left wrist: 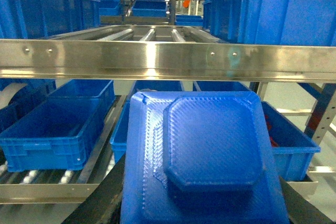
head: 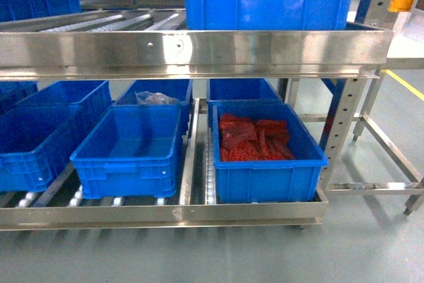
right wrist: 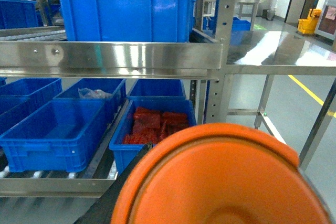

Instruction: Sort blue parts and orange caps into right shelf containers

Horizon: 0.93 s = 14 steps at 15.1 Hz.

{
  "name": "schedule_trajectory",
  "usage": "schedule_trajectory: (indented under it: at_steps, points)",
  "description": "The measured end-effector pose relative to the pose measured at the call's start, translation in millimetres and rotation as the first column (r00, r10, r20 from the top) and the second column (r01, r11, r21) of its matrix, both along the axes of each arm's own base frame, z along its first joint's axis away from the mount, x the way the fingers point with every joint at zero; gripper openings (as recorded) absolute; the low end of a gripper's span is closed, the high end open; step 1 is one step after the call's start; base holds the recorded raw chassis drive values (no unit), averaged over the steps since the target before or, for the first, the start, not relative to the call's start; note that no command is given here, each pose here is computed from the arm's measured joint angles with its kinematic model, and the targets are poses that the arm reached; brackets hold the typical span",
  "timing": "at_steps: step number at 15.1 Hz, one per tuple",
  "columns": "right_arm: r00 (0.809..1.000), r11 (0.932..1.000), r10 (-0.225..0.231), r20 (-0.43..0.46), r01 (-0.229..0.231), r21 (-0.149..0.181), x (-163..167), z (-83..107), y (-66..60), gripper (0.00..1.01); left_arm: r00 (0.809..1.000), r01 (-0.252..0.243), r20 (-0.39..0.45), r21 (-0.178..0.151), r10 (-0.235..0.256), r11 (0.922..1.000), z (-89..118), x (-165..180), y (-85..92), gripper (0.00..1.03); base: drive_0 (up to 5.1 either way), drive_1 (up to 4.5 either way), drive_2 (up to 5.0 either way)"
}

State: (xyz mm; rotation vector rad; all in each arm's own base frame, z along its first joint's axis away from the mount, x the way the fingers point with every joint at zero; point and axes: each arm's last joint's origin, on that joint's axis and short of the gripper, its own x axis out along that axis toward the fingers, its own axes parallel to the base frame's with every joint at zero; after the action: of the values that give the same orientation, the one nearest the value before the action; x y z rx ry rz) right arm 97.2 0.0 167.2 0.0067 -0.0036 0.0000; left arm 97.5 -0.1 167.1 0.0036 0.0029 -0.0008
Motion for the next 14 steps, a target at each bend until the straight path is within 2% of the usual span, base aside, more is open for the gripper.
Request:
schedule_trajectory:
  at_steps: [14]
  points:
    - [1.000, 1.0000, 0.000, 0.000, 0.000, 0.000, 0.0, 0.0, 0.0, 0.44, 1.000, -0.002, 0.001, 0.000, 0.002, 1.0000, 0.1, 0.0, 0.0, 0.43, -5.0, 2.44, 2.4]
